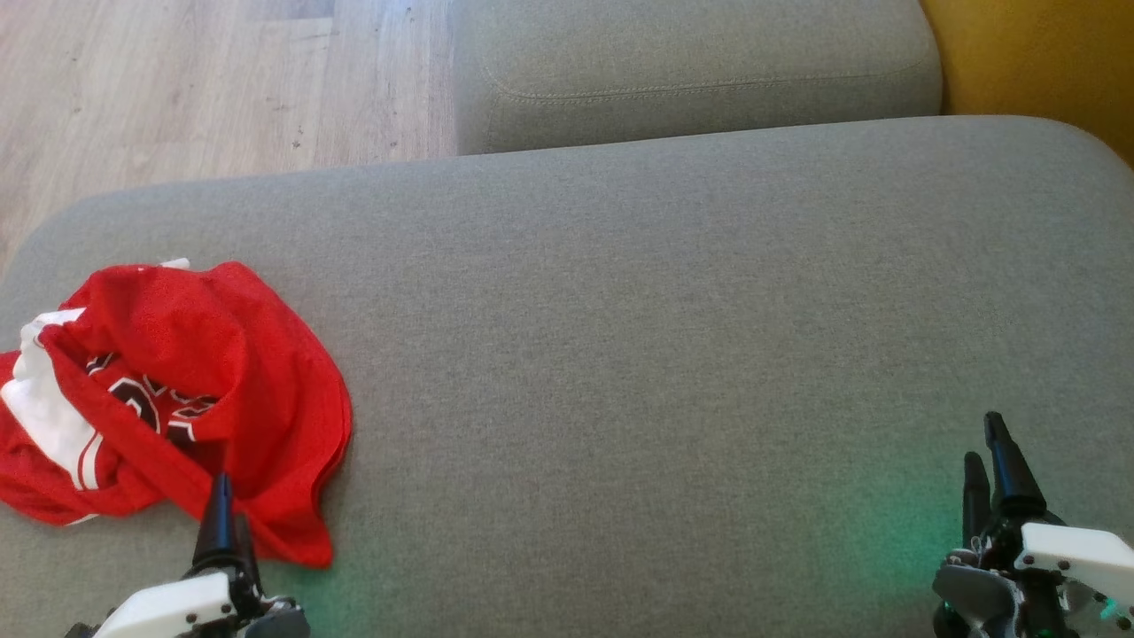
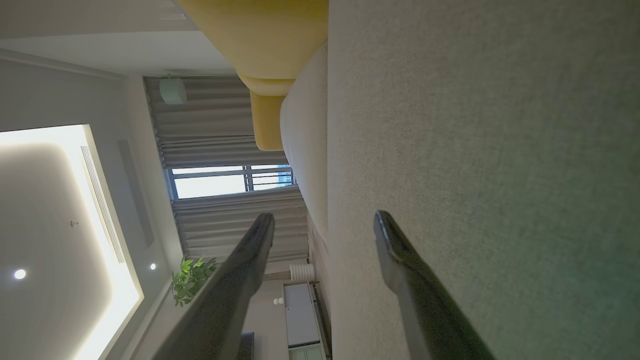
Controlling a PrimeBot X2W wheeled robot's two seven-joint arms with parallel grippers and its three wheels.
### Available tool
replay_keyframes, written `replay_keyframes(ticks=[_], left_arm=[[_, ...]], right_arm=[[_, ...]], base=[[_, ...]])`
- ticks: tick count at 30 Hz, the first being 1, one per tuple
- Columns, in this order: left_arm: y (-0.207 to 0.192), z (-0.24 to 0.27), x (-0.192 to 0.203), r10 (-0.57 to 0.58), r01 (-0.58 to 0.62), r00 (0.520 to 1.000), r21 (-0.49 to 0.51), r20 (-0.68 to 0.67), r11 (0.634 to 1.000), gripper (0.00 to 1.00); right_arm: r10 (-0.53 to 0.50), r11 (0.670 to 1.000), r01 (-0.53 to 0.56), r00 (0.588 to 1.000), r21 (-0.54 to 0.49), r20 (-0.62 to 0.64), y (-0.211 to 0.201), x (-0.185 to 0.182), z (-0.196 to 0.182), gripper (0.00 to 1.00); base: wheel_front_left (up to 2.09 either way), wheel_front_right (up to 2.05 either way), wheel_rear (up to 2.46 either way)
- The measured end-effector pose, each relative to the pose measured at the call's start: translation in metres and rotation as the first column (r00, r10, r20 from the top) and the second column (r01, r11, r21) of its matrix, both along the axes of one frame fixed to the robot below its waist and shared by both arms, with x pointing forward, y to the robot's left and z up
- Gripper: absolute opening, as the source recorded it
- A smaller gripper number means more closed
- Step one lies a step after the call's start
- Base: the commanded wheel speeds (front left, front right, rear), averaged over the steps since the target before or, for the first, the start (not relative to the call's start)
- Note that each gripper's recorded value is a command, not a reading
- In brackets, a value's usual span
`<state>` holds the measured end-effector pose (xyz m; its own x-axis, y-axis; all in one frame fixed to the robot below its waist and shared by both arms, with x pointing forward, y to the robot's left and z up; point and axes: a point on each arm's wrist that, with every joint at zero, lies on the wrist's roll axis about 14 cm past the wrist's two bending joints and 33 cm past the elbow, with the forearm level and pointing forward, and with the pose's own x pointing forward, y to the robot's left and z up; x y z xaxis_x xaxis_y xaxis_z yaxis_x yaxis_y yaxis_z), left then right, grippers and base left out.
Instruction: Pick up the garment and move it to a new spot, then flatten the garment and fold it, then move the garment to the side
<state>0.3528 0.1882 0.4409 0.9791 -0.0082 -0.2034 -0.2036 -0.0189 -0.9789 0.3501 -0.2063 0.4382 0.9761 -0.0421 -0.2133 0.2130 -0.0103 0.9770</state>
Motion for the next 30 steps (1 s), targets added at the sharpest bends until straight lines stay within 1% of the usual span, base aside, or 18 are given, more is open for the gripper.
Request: replay_keyframes(ticks=[8, 14, 19, 25, 30], left_arm=[[0.003, 0.002, 0.001, 0.016, -0.016, 1.000, 0.013, 0.005, 1.000, 1.00], [0.007, 0.003, 0.001, 0.036, -0.036, 0.999, 0.031, 0.009, 0.999, 1.00], [0.017, 0.006, 0.001, 0.058, -0.060, 0.998, 0.093, 0.017, 0.994, 1.00], [0.023, 0.015, 0.004, 0.063, -0.070, 0.997, 0.170, 0.043, 0.983, 1.00], [0.028, 0.027, 0.008, 0.071, -0.088, 0.994, 0.231, 0.080, 0.969, 1.00]], right_arm=[[-0.010, 0.999, 0.010, 1.000, -0.042, 0.005, -0.002, 0.001, 0.003, 1.00], [-0.004, 0.995, 0.004, 1.000, -0.102, 0.007, -0.002, 0.002, 0.005, 1.00], [0.001, 0.986, 0.001, 1.000, -0.169, 0.011, -0.005, 0.003, 0.008, 1.00], [0.005, 0.961, 0.001, 1.000, -0.277, 0.022, -0.010, 0.005, 0.014, 1.00], [0.020, 0.923, 0.003, 0.998, -0.385, 0.058, -0.012, 0.011, 0.030, 1.00]], base=[[0.00, 0.00, 0.00], [0.00, 0.00, 0.00], [0.00, 0.00, 0.00], [0.00, 0.00, 0.00], [0.00, 0.00, 0.00]])
